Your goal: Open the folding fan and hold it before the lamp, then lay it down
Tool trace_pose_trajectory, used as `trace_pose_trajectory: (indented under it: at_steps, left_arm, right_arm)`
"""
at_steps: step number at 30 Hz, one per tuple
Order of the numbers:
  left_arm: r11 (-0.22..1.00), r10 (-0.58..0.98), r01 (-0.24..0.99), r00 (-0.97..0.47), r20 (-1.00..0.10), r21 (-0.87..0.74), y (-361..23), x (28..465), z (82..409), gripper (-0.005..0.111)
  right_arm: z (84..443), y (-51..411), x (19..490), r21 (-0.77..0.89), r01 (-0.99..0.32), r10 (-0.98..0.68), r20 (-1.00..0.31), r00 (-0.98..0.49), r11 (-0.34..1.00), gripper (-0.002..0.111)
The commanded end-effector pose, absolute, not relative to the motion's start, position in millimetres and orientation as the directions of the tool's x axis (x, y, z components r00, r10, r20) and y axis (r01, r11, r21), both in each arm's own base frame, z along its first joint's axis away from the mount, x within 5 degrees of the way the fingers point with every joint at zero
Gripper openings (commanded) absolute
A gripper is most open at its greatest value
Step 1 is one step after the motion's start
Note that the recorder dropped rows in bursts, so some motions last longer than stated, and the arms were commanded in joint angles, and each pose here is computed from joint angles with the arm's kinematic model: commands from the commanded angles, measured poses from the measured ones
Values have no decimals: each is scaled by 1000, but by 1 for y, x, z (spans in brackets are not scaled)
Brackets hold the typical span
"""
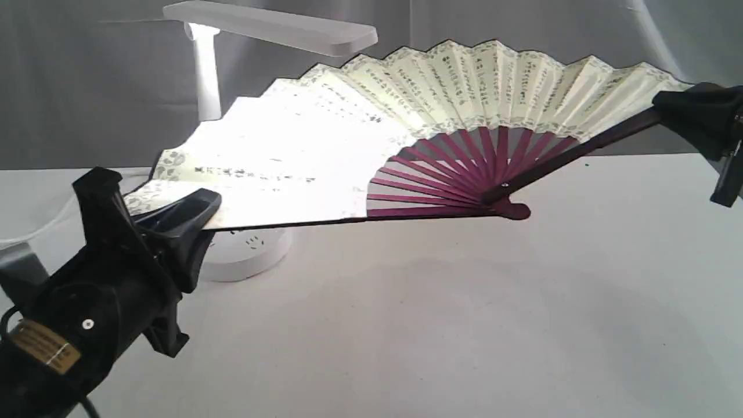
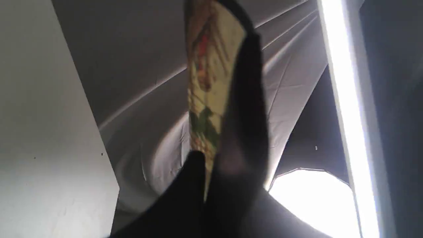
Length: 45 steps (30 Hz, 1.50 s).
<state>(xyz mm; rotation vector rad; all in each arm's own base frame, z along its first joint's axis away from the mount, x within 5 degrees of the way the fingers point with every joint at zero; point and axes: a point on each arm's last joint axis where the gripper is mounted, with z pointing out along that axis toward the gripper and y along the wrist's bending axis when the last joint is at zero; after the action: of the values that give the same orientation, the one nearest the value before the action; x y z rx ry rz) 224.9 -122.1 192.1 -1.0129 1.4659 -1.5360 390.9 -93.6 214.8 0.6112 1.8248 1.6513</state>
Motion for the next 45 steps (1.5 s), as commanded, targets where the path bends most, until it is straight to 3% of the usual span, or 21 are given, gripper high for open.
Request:
trace_pose_trajectory:
  at_steps: [1,21,45]
  left_arm:
    - [-172,-953,69,-263,148,-983,-101,216,206,0]
    - [-275,-942,158,-240,233,-948,-80,189,230,0]
    - [-308,-934,169,-239,264,-936,-77,187,235,0]
  right_arm:
    - [219,-100,392,980,-60,722,-182,-668,191,0]
    - [252,-68,389,976,-116,674,-211,-708,185,0]
    - [252,-68,389,983,-89,681,-174,-712,159,0]
